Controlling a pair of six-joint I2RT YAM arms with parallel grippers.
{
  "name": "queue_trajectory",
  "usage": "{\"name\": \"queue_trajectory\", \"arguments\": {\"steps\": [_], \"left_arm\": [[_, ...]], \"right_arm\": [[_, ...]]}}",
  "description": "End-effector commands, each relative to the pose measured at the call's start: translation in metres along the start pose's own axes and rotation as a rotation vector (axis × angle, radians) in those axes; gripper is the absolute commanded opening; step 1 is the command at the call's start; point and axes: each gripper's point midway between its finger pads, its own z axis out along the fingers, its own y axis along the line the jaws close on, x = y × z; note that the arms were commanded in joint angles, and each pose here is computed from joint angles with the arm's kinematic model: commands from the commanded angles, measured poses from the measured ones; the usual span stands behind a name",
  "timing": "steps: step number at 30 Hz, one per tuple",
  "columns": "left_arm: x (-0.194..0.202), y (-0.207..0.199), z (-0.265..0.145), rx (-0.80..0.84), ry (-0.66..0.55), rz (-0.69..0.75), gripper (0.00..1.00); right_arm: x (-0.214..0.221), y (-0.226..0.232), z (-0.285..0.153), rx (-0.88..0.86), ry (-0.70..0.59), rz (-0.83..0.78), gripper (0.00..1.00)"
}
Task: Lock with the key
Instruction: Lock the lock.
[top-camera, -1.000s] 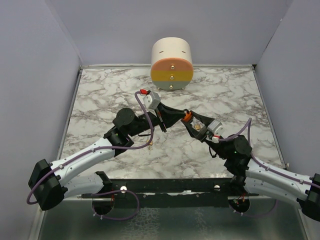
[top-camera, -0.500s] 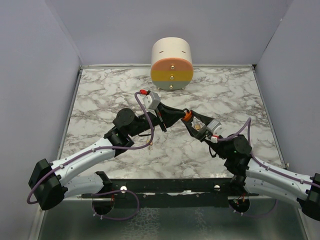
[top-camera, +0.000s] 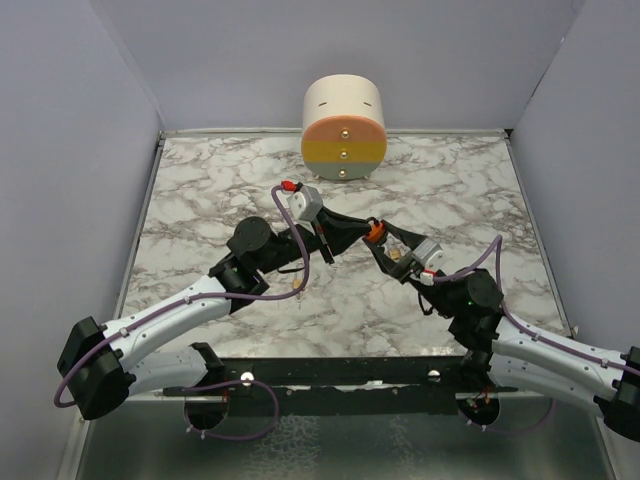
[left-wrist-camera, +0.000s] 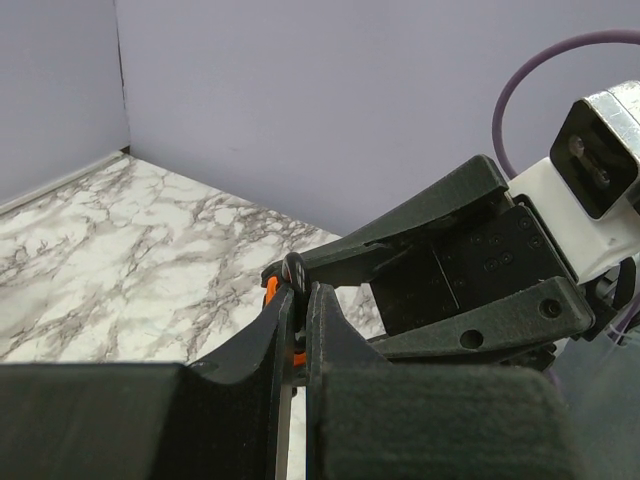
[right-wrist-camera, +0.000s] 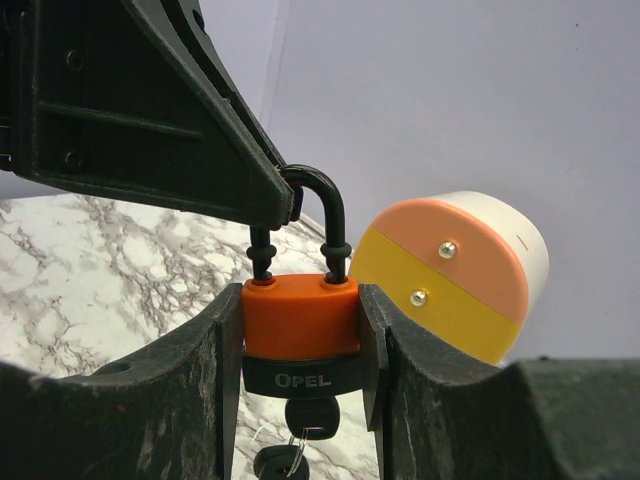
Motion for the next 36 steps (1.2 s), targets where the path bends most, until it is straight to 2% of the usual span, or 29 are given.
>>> {"name": "queue_trajectory", "arguments": {"steps": [1, 27, 36], "left_arm": [[0.067, 0.004, -0.010, -0.016, 0.210, -0.061, 0.00], [0.090, 0.020, -0.015, -0.092, 0.263, -0.052, 0.00], [0.124, 0.029, -0.022, -0.121, 0.347, -0.073, 0.00]], "right_arm": [[-0.096, -0.029, 0.009, 0.074, -0.278, 0.032, 0.02], [-0.134, -0.038, 0.009, 0.075, -0.377, -0.002, 0.02], [-0.147, -0.044, 0.012, 0.091, -0.401, -0.013, 0.02]]}}
